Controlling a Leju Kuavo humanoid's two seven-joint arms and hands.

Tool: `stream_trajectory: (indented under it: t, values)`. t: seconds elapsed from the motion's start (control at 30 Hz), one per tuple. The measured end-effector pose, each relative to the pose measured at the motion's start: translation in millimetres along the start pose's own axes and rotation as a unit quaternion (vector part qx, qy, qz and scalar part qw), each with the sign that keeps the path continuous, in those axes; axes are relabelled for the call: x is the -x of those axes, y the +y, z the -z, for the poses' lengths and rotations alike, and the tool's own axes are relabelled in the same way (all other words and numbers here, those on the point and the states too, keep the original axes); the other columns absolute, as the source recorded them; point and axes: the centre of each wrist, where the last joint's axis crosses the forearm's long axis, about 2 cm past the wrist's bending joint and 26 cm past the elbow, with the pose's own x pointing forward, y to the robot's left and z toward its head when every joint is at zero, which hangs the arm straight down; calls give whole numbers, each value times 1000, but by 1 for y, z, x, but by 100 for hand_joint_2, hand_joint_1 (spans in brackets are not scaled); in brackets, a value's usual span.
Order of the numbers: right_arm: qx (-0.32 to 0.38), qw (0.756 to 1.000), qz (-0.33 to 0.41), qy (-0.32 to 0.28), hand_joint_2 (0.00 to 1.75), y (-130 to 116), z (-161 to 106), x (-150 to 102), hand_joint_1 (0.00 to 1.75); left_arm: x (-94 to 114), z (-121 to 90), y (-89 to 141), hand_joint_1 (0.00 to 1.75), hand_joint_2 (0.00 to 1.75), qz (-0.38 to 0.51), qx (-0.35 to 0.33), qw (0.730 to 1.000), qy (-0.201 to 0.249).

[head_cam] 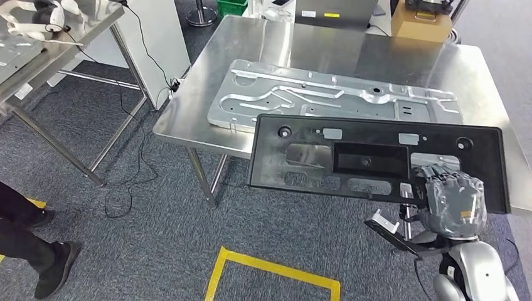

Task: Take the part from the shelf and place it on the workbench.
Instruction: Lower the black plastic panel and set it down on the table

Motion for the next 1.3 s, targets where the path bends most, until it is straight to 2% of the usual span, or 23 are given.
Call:
stream_trajectory:
  t: [0.3, 0.6, 1.3]
  values:
    - [2, 999, -33, 25, 175, -14, 0, 31, 175, -1, 0, -3, 0, 0, -4, 2, 1000, -6]
    - [7, 998, -48, 39, 175, -23, 2, 48, 175, -3, 0, -5, 0, 0, -6, 3, 1000, -8]
    - [-2, 998, -55, 36, 175, -26, -1, 53, 175, -2, 0, -4, 0, 0, -6, 2, 1000, -7]
